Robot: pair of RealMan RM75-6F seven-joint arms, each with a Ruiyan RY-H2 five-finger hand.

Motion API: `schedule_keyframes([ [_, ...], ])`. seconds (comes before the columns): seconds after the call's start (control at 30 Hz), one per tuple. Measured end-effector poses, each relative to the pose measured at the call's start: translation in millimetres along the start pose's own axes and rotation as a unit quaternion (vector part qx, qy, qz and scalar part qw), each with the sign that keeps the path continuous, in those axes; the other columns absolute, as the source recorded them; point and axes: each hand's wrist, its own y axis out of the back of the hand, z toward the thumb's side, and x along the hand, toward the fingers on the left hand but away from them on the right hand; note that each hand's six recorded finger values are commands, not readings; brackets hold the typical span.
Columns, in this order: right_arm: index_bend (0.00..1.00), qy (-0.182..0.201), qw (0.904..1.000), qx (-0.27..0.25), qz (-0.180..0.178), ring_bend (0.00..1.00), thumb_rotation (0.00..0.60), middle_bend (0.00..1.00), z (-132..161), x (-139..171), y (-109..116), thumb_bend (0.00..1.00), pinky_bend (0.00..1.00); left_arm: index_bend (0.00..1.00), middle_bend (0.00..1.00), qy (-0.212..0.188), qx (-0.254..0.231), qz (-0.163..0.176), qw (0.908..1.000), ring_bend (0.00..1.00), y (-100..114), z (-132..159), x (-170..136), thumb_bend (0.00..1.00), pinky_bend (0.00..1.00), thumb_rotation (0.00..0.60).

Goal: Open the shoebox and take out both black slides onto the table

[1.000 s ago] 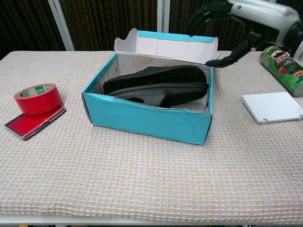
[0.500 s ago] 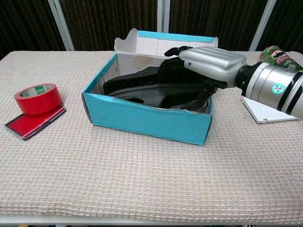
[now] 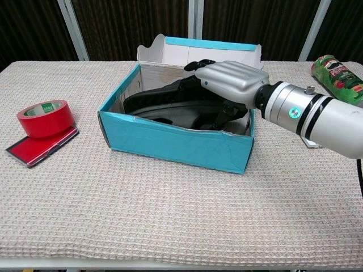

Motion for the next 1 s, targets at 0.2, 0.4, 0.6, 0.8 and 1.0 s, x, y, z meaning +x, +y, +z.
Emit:
schedule_keyframes([
  [0.2,0.68,0.005,0.9996,0.020,-0.017,0.17,0.600,0.59,5.7,-8.2,-8.4,0.55,0.00,0.18,0.15,-0.001,-0.001,-0.001,1.0000,0.05,-0.9,0.0,0.0,0.07,0.07,0.600],
  [0.4,0.72,0.017,0.9975,-0.004,-0.069,0.20,0.600,0.62,9.1,-7.0,12.9,0.63,0.00,0.18,0.15,0.000,-0.002,-0.002,1.0000,0.05,-1.2,-0.9,-0.4,0.07,0.07,0.600],
  [0.6,0.72,0.027,0.9925,-0.033,-0.115,0.20,0.600,0.62,6.2,1.4,47.4,0.63,0.00,0.18,0.15,-0.002,-0.001,-0.001,1.0000,0.05,0.0,0.4,0.5,0.07,0.07,0.600],
  [0.8,0.72,0.006,0.9830,-0.058,-0.174,0.20,0.600,0.62,-18.9,23.2,93.1,0.63,0.00,0.18,0.15,-0.008,0.000,0.003,1.0000,0.05,3.1,3.1,2.6,0.07,0.07,0.600],
  [1.0,0.71,-0.090,0.9708,-0.083,-0.206,0.20,0.600,0.62,-83.6,74.4,120.0,0.63,0.00,0.18,0.15,-0.019,-0.002,0.003,0.9998,0.05,3.2,8.1,7.9,0.07,0.07,0.600],
])
